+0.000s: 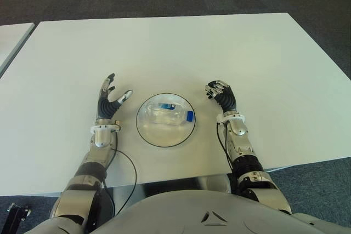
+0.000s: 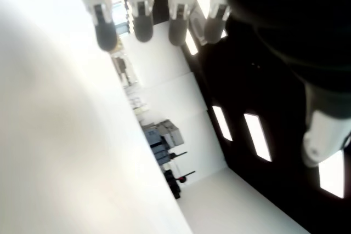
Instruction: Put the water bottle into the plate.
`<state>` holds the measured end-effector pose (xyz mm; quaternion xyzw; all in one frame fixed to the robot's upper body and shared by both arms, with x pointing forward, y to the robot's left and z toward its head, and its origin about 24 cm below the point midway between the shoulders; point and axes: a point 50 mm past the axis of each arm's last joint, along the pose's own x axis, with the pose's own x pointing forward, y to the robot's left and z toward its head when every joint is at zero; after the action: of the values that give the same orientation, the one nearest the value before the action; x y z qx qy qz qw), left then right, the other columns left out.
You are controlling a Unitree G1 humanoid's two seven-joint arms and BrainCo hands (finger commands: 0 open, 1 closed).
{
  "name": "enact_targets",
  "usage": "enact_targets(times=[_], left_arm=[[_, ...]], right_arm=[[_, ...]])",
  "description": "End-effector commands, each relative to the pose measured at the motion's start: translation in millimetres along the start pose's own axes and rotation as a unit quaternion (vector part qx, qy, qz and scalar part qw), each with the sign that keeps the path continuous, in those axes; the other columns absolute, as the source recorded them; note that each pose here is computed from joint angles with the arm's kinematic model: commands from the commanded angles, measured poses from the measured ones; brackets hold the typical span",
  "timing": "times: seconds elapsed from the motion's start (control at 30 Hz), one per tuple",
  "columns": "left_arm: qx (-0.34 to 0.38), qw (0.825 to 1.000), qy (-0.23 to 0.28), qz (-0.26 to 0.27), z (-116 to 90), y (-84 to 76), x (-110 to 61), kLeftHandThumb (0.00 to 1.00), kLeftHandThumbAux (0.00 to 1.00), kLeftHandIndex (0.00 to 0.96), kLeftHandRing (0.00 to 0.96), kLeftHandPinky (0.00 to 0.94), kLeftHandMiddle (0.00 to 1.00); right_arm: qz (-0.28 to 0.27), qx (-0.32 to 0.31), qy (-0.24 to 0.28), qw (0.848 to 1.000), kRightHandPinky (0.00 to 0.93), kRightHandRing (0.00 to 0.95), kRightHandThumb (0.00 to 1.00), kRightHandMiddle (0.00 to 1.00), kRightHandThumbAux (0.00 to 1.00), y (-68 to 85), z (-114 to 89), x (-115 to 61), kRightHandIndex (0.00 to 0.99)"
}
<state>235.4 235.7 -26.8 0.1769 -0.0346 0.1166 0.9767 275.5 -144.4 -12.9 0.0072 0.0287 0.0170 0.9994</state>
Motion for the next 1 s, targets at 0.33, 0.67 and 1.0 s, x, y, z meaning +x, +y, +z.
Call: enact_targets(times=[0.33, 0.67, 1.0], left_arm=[[-0.029, 0.997, 0.055, 0.037, -7, -11.8, -2.1, 0.001, 0.789, 0.330, 0.340, 0.388, 0.347], [-0.089, 0.989, 0.102, 0.059, -10, -13.8, -5.8, 0.482, 0.777, 0.410, 0.441, 0.468, 0.446], [-0.128, 0.984, 0.110, 0.051, -10, -21.8, -4.8, 0.697, 0.716, 0.430, 0.501, 0.516, 0.505]], right_arm=[[-0.003, 0.003, 0.010, 1.000, 0.576, 0.569, 0.706, 0.561, 0.730, -0.6, -6, -3.4, 0.430], [-0.004, 0.004, 0.011, 1.000, 0.570, 0.568, 0.707, 0.557, 0.730, -0.3, -6, -3.8, 0.430], [-0.001, 0.005, 0.009, 1.000, 0.580, 0.568, 0.706, 0.558, 0.729, -0.5, -6, -4.3, 0.430]])
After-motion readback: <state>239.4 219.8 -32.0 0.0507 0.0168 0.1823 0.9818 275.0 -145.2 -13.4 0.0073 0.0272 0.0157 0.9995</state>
